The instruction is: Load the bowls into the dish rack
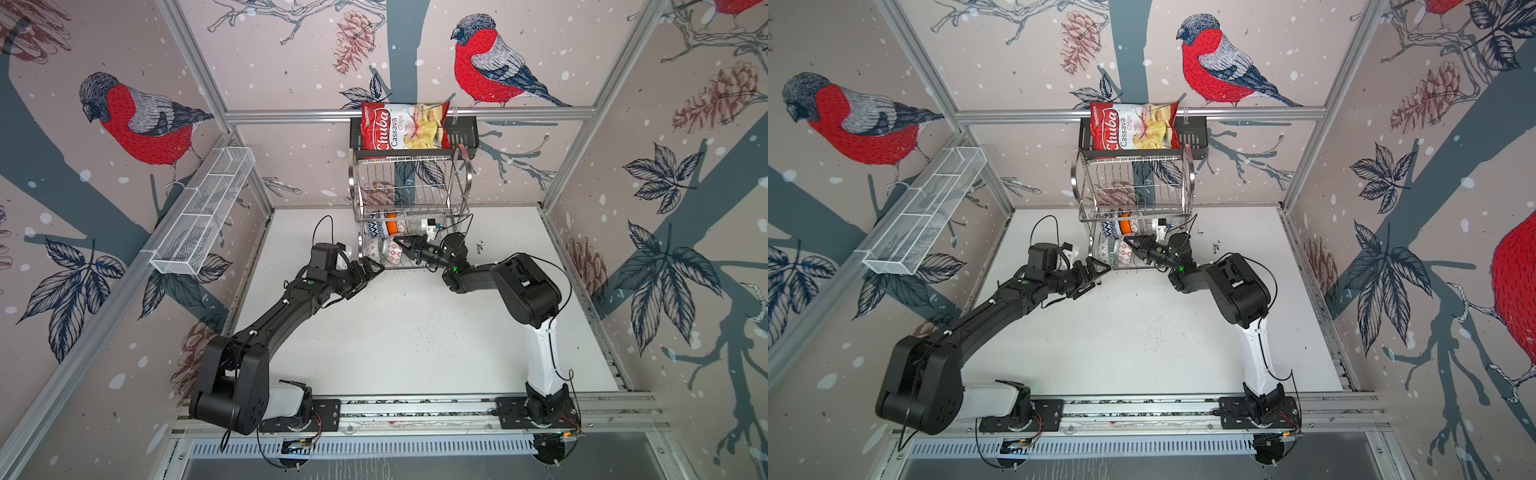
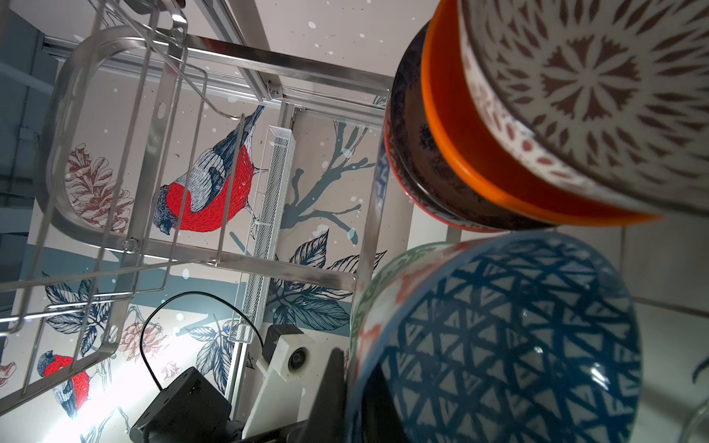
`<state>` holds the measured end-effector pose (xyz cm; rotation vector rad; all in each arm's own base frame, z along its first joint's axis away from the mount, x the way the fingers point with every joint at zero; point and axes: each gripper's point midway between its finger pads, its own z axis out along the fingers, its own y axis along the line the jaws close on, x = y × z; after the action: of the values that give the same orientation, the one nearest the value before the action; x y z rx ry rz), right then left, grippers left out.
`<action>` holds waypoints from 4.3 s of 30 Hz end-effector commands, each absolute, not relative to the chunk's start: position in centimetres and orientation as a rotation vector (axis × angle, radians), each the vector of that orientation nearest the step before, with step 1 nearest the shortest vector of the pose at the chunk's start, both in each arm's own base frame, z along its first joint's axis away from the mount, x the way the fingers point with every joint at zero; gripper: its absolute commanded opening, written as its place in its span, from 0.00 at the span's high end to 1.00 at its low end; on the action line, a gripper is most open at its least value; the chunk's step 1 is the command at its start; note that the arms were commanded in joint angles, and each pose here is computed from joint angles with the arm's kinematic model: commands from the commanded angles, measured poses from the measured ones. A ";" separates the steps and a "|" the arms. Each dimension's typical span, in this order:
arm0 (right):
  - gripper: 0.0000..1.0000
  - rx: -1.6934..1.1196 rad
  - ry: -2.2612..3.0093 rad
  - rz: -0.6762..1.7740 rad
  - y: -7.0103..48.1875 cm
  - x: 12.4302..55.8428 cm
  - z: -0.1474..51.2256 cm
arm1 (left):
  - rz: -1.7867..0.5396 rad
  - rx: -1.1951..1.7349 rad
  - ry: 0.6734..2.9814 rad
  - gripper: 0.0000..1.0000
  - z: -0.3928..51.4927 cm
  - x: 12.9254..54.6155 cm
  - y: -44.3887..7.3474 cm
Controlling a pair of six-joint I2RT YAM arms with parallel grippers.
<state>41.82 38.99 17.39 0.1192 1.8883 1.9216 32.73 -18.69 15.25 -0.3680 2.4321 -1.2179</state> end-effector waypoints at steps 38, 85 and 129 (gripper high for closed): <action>1.00 0.107 1.920 1.950 40.4 41.7 15.3 | -1.195 -0.346 2.431 0.02 15.6 32.8 -18.5; 0.91 -0.174 2.166 1.593 43.0 40.9 13.4 | -1.198 -0.354 2.431 0.02 15.3 33.1 -18.6; 0.72 -0.144 2.125 1.610 42.6 41.1 16.1 | -1.195 -0.350 2.435 0.02 15.1 32.9 -18.5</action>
<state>41.09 42.78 15.18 -0.1480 2.1419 1.6046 32.43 -18.58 14.79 -0.3780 2.4600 -1.2069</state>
